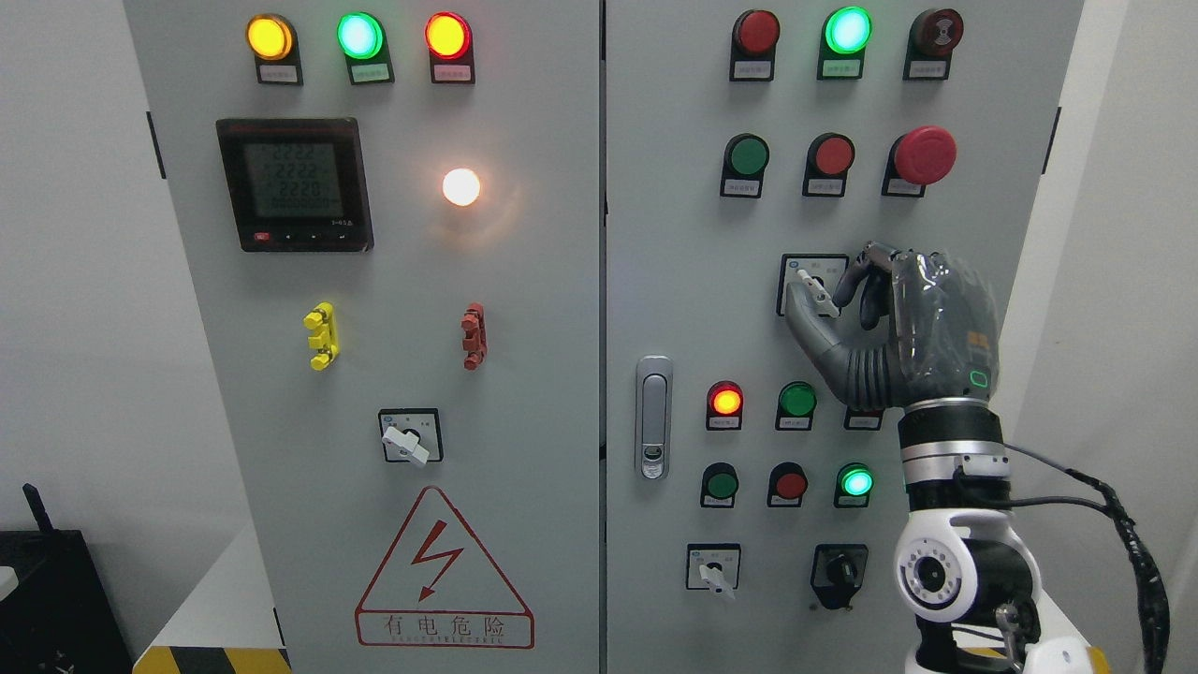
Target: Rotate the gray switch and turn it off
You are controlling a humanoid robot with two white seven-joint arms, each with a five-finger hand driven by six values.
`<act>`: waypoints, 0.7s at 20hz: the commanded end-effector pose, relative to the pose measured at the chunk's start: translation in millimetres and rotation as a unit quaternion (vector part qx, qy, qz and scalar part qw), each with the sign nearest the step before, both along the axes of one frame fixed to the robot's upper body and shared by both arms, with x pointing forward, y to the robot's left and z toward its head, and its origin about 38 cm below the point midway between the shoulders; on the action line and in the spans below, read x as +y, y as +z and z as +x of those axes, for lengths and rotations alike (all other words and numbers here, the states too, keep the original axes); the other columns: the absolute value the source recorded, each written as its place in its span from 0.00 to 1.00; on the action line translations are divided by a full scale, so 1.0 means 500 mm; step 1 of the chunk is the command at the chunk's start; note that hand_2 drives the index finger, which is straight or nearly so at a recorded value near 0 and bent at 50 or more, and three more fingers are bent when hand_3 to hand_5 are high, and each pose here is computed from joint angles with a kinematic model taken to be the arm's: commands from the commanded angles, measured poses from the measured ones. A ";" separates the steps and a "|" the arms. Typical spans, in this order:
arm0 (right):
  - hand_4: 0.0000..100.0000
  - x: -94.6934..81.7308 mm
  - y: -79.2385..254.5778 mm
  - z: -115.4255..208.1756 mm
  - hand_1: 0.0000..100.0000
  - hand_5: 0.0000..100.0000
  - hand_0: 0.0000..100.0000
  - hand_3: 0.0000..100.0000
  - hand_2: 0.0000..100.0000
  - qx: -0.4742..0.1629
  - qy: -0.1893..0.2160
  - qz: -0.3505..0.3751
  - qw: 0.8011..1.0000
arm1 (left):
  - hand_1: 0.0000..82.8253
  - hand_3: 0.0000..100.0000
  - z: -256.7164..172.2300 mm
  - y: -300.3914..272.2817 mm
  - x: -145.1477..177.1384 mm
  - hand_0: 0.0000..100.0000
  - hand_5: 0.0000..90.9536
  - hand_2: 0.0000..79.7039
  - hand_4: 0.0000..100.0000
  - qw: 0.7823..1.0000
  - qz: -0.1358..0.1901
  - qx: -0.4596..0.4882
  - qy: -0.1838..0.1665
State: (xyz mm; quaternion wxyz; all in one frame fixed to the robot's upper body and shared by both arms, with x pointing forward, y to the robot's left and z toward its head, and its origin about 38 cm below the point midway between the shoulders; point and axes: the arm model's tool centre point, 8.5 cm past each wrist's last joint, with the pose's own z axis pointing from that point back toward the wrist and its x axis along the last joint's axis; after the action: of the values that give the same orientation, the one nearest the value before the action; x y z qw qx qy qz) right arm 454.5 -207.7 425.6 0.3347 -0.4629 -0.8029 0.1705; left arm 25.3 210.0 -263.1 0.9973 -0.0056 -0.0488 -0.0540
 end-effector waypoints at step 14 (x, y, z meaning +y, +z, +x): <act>0.90 -0.013 -0.003 0.002 0.47 1.00 0.49 0.98 0.73 0.003 -0.008 0.004 1.000 | 0.47 0.00 -0.001 0.000 0.000 0.12 0.00 0.00 0.00 1.000 -0.001 0.001 0.016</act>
State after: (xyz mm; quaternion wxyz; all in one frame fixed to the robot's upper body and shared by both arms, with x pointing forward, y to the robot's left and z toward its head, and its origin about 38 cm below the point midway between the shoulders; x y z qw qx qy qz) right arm 455.0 -207.4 424.8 0.3354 -0.4634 -0.8017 0.1734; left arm 25.3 210.0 -263.1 0.9973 -0.0056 -0.0488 -0.0540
